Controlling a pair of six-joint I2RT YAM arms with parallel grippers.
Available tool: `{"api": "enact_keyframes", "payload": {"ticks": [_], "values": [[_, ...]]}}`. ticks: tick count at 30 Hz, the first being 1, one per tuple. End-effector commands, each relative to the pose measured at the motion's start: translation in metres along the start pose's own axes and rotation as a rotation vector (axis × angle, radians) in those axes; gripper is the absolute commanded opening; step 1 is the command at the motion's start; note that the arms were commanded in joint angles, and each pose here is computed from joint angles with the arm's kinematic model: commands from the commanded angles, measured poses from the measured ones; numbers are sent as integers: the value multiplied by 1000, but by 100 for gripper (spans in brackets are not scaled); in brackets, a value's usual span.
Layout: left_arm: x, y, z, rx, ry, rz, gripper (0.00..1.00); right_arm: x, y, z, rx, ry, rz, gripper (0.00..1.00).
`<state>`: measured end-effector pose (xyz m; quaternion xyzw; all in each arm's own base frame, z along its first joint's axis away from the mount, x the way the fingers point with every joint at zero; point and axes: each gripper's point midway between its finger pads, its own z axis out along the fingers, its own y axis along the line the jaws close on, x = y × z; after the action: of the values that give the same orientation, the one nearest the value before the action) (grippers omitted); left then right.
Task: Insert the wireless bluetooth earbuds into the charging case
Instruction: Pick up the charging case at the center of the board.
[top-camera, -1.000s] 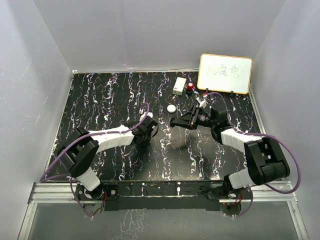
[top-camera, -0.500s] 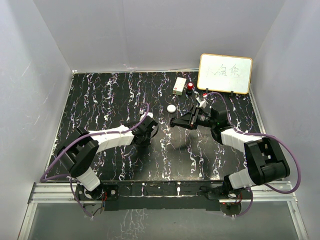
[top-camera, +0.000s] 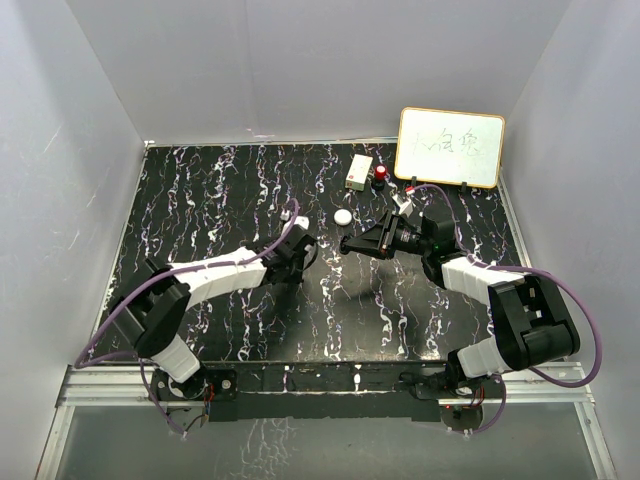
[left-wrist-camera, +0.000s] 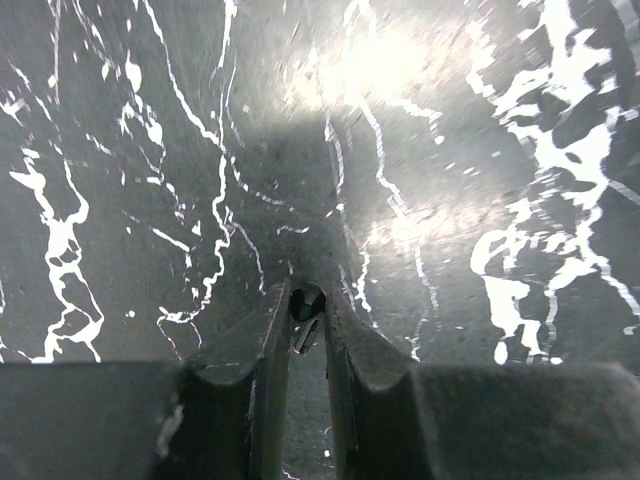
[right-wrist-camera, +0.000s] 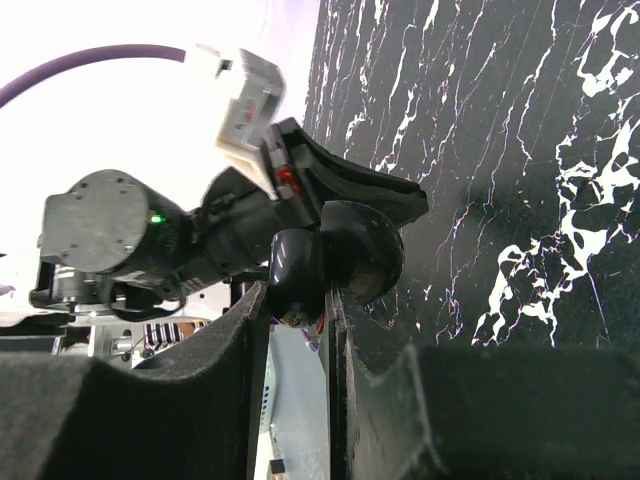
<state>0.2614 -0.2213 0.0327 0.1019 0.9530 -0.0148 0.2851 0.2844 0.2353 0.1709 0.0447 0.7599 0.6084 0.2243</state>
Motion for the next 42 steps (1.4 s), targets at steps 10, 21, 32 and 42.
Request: {"api": "enact_keyframes", "payload": {"ticks": [10,21,32,42], "values": [[-122,-13,-73,299,-446,-169,0,-9,19,0,-58,-21,-85,0],[-161,-42,-123,669,-731,-143,0,-12,18,4,-92,-16,-55,0],[-172,-50,-158,848,-1017,-135,0,-11,22,4,-131,-13,-27,0],[-170,-52,-175,947,-1232,-102,0,-9,23,6,-159,-1,-6,0]]}}
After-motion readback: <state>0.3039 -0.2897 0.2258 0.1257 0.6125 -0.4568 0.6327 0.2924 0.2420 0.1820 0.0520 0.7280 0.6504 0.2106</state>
